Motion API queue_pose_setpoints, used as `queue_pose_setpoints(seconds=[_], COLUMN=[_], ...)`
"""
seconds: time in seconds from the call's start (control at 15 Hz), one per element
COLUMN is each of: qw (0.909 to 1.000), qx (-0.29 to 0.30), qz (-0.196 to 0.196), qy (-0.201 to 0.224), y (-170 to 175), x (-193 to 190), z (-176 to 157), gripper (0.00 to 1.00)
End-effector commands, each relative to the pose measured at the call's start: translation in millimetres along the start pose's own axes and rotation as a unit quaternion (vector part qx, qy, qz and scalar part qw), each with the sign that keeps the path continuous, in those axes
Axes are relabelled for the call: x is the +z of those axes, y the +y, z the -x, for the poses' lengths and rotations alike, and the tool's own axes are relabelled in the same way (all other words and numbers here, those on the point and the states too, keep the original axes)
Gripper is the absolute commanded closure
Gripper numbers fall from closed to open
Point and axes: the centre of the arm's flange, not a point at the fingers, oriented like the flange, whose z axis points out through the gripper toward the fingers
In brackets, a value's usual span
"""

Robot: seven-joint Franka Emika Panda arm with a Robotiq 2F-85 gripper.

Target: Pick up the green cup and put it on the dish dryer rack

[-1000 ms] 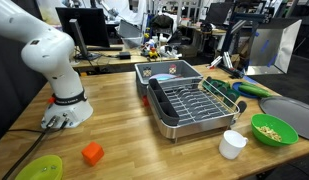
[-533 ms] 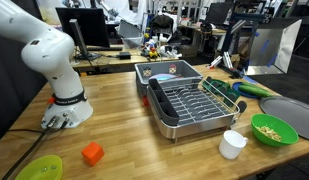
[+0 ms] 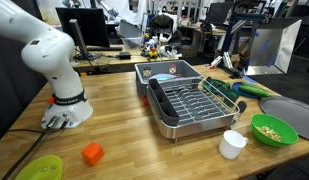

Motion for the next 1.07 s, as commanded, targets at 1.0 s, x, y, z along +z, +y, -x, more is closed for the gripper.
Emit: queue_pose_setpoints(seconds=[1.0], qw=[0.9962], qx=[0.085], qz=[0.019], qy=[0.0], y=[17.6], x=[5.1], z=[-14.6], gripper=[0.0])
